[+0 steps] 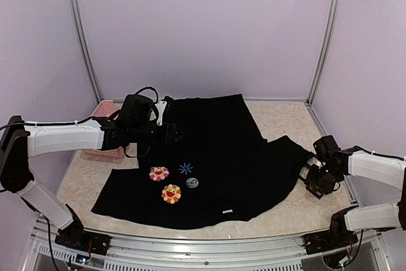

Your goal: Pin the brooch onto the clothing

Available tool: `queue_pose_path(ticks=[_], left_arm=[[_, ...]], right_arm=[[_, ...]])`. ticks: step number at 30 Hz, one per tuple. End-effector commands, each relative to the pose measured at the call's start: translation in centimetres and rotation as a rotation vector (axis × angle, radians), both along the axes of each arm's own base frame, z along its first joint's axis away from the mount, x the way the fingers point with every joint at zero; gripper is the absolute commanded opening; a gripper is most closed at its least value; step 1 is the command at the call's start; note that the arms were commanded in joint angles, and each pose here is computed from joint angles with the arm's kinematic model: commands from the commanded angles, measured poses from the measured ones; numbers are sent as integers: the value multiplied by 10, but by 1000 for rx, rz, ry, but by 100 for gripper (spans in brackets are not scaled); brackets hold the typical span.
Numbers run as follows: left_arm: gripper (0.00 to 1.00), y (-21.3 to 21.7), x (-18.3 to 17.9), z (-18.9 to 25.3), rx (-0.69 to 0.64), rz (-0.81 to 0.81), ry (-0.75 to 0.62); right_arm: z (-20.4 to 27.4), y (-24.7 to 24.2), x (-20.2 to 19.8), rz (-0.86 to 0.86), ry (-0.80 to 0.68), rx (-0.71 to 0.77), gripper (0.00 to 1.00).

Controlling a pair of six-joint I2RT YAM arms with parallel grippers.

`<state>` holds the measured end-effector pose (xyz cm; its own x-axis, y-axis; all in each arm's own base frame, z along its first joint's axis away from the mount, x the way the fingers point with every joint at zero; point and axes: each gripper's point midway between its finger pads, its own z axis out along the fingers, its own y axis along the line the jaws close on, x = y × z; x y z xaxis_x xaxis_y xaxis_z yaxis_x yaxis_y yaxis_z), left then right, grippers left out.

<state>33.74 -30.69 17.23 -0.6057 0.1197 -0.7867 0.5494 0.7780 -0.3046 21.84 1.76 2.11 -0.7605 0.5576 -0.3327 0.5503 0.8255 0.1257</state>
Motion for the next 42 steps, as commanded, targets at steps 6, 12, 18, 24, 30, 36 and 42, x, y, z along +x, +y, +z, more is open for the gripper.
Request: queue_pose_path(ticks=[6, 12, 18, 24, 30, 36, 42], left_arm=[[59, -1, 4, 14, -16, -10, -33], [59, -2, 4, 13, -17, -13, -31], [59, -1, 4, 14, -16, -8, -34], [59, 1, 5, 20, -23, 0, -52], [59, 1, 4, 29, -40, -1, -73], [59, -6, -2, 51, -88, -48, -69], [60, -15, -26, 108, -214, -159, -93]], right_arm=[[7, 1, 0, 15, -20, -5, 40], [13, 2, 3, 22, -38, 1, 38], [28, 6, 13, 48, -74, 10, 38], [66, 35, 39, 168, -193, 66, 37], [127, 94, 64, 370, -384, 105, 36], [221, 203, 85, 713, -757, 115, 35], [274, 325, 64, 1136, -1075, -49, 38]])
